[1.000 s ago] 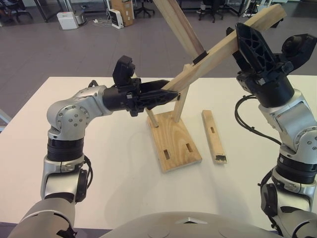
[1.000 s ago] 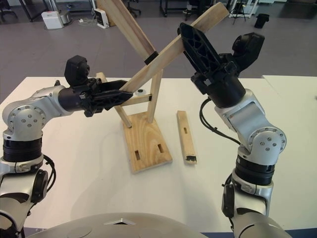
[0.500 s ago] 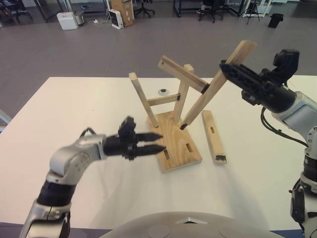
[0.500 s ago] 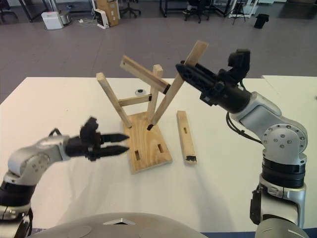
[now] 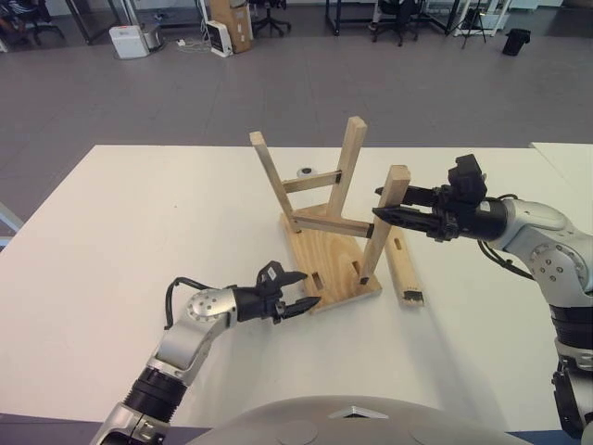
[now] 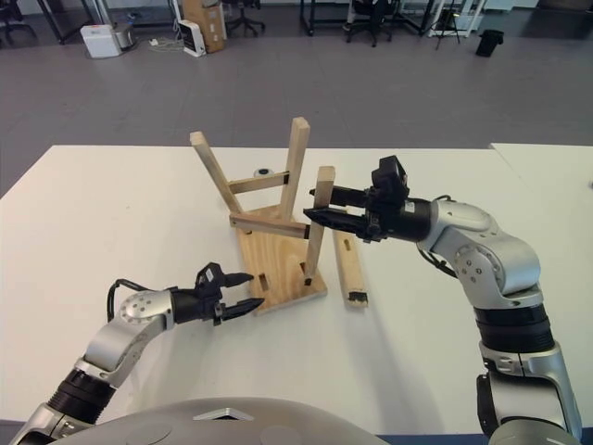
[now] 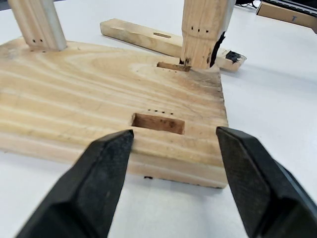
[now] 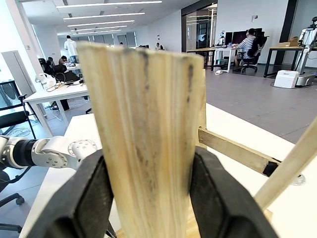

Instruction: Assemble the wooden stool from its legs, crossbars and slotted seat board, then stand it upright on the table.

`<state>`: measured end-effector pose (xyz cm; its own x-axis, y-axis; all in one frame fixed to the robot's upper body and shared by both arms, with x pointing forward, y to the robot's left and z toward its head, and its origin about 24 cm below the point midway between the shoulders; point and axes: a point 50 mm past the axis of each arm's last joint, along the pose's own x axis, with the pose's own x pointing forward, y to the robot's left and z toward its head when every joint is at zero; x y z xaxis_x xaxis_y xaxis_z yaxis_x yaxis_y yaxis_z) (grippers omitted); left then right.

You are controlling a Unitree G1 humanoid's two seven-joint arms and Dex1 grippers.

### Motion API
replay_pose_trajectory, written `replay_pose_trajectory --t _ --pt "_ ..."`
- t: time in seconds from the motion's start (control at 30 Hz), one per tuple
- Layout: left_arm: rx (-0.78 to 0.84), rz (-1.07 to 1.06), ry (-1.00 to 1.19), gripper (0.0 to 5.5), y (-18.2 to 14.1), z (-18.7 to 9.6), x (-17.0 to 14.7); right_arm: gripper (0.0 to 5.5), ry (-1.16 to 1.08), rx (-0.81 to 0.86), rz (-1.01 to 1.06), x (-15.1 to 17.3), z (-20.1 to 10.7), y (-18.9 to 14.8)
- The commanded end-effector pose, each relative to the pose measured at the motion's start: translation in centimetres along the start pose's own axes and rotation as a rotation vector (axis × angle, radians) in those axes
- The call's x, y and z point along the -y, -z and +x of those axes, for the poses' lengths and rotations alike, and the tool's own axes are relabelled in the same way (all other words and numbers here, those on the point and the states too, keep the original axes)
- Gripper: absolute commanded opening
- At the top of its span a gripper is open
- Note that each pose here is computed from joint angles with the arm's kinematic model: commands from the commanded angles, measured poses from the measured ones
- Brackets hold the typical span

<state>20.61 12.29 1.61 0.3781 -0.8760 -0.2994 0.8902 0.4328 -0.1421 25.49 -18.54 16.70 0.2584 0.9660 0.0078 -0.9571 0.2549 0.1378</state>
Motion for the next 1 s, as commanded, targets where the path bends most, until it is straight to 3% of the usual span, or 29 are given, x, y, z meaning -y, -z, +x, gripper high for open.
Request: replay_pose_trajectory --t 0.03,0.43,0.73,1.0 --pt "-0.068 -0.012 -0.018 3.09 1.1 -0.2 -0.2 2.09 -0.022 0.011 -0.059 0.2 0.4 -0.9" --pt "-0.106 0.028 -0.050 3.09 1.2 -0.9 -1.3 2.09 -0.046 -0.033 -0.055 2.6 -0.7 1.1" --pt "-0.104 0.002 -0.047 3.09 1.4 -0.4 -1.1 2.09 -0.170 -0.005 -0.054 3.1 1.5 0.2" --pt "-0.103 -0.009 -0.037 3.09 1.4 -0.4 -0.9 2.09 -0.128 -0.096 -0.076 5.1 0.2 1.0"
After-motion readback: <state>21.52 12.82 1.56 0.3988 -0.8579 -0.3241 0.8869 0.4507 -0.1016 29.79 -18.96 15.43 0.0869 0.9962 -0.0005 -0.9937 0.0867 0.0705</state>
